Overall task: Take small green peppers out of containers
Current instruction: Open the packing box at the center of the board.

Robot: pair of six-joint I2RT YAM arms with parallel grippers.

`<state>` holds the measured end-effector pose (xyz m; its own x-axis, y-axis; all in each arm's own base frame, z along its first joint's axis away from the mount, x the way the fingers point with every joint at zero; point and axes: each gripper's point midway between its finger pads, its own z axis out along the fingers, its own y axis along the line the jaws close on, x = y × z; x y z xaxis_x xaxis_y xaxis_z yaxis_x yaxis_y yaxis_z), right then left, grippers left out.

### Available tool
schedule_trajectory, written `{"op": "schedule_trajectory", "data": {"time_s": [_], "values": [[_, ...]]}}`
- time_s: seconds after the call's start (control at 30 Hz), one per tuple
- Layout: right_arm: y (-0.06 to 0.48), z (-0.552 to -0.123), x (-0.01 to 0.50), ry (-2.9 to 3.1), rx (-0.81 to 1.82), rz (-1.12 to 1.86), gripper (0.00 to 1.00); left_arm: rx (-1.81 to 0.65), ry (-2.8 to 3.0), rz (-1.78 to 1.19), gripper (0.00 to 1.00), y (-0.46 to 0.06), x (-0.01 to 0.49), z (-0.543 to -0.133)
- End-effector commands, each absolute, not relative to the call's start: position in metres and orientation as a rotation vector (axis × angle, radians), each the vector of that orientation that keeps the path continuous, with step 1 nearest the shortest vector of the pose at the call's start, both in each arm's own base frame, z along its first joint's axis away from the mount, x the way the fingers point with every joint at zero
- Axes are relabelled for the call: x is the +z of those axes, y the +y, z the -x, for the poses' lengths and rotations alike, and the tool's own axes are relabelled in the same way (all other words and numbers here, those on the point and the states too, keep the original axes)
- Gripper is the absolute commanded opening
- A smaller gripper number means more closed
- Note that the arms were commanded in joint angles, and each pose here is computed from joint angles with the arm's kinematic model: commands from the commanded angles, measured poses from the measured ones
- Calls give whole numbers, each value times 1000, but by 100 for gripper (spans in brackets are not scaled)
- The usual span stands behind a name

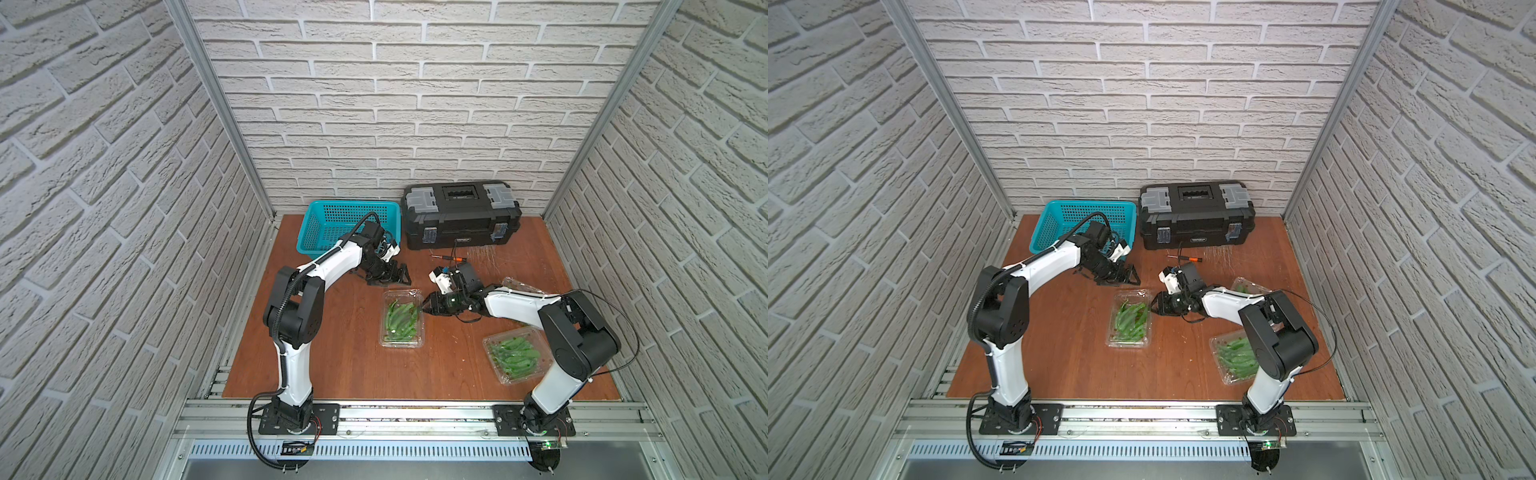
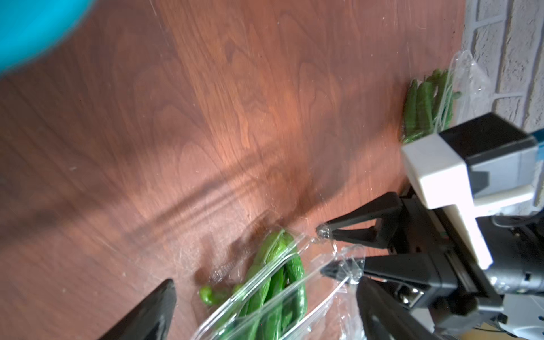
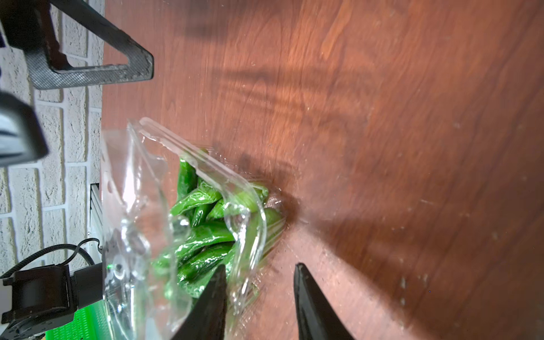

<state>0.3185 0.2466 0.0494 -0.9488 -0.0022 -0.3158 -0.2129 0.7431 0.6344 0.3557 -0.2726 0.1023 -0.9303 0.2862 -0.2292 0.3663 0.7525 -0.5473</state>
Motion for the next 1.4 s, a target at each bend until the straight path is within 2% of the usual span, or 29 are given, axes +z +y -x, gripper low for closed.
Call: {"op": "schedule_trajectory", "data": {"time_s": [0.0,0.23,0.7,0.97,1.07,1.27,1.37], "values": [[255,-327,62,2587,1055,179,35,-853,2830,-584,95,-272,100,-348],[262,-332,56,2603,1094,174,3,-829,2706,-634,95,-272,120,-340],[261,-335,77,2590,1060,224,3,-928,2520,-923,94,-300,125,-345],[264,-335,78,2601,1067,245,3,-1063,2443,-961,92,-320,124,-344],[264,-336,78,2602,1064,242,3,-1101,2428,-973,89,-325,125,-341],[264,-338,77,2606,1056,240,3,-1176,2451,-995,73,-327,122,-329],[264,-339,78,2602,1057,238,3,-1184,2480,-985,71,-327,115,-327]]}}
